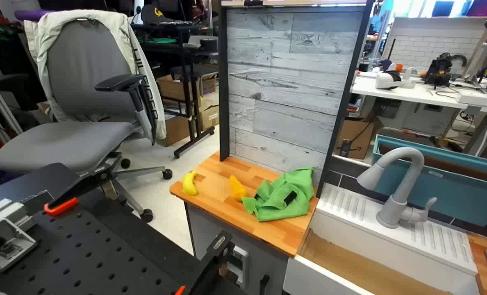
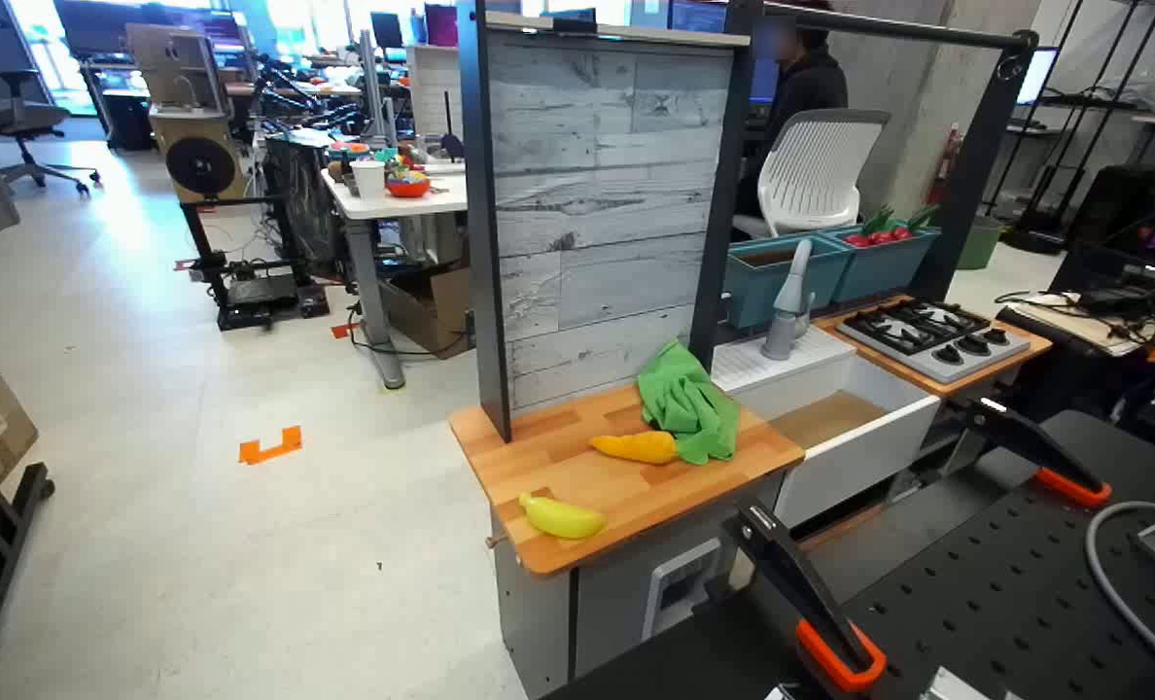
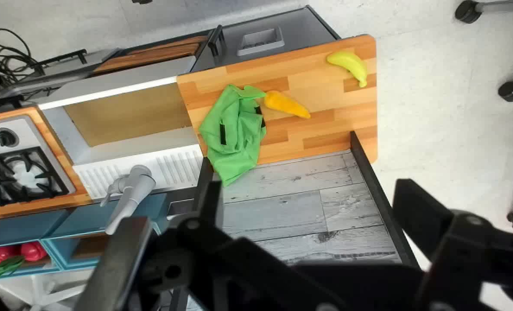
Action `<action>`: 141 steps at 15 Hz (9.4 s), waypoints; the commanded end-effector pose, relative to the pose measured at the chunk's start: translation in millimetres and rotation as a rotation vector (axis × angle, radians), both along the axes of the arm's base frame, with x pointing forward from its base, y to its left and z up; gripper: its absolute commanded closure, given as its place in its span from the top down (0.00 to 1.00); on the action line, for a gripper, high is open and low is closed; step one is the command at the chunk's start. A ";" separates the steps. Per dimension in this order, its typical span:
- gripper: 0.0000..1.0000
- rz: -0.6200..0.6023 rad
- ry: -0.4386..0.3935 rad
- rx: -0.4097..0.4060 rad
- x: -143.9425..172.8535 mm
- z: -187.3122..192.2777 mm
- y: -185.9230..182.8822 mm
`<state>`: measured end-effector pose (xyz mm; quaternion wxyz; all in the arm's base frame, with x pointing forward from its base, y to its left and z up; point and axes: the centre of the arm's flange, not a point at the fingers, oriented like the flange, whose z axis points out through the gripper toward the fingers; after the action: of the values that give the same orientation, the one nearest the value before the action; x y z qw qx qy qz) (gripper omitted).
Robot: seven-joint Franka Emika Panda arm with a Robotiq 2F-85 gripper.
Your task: Push the faucet to the left.
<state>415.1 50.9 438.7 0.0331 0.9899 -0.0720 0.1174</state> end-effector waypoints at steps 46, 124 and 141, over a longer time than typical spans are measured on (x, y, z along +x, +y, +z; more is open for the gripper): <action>1.00 0.004 -0.006 0.013 2.9 -1.1 0.6; 0.08 -0.526 0.239 0.168 280.0 -327.8 -345.4; 0.08 -0.537 0.224 0.167 263.8 -325.6 -391.0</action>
<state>688.0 -287.5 116.5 -0.0421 0.9476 -0.3153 -0.0302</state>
